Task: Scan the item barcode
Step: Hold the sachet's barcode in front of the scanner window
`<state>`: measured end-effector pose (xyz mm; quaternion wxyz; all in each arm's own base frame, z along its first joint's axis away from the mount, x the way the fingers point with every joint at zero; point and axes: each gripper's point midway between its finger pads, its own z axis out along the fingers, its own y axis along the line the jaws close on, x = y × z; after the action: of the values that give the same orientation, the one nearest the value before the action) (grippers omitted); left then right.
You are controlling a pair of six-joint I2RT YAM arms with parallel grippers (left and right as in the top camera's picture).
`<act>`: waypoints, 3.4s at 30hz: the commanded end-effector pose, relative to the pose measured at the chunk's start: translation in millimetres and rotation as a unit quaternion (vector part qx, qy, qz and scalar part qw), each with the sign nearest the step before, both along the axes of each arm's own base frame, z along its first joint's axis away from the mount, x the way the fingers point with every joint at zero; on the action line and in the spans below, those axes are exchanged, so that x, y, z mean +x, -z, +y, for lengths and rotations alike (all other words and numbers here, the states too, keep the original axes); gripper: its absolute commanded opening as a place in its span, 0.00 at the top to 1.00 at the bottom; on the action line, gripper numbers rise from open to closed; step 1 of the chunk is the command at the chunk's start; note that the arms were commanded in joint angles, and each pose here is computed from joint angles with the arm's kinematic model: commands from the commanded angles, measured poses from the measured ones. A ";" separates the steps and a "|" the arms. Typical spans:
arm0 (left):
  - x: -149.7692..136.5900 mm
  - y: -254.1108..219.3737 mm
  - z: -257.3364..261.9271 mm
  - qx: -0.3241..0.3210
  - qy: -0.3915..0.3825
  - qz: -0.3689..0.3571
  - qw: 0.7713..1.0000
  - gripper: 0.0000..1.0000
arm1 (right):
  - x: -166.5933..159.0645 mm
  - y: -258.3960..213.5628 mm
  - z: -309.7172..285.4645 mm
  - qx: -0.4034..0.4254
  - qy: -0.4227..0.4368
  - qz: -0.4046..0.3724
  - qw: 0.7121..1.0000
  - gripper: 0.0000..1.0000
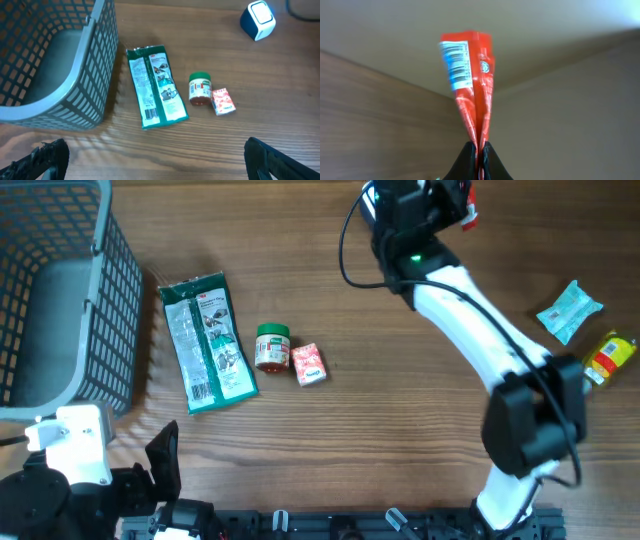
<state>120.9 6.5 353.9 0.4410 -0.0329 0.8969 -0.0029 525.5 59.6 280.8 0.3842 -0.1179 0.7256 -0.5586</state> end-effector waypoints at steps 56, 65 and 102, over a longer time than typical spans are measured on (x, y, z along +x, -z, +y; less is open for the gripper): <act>0.1 -0.9 -0.5 0.003 0.004 -0.002 1.000 0.00 | 52.5 144.0 52.5 -0.361 -0.041 0.336 0.869 0.96; 0.1 -0.9 -0.5 0.003 0.004 -0.002 1.000 0.00 | 61.9 143.6 73.8 -0.373 -0.090 0.315 0.868 0.96; 0.1 -0.9 -0.5 0.003 0.004 -0.002 1.000 0.00 | 69.3 153.8 57.4 0.089 -0.058 -0.087 0.990 0.96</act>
<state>121.0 6.5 354.0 0.4413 -0.0330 0.8967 -0.0030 583.3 92.4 141.8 0.3881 -0.1398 0.7066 -0.5750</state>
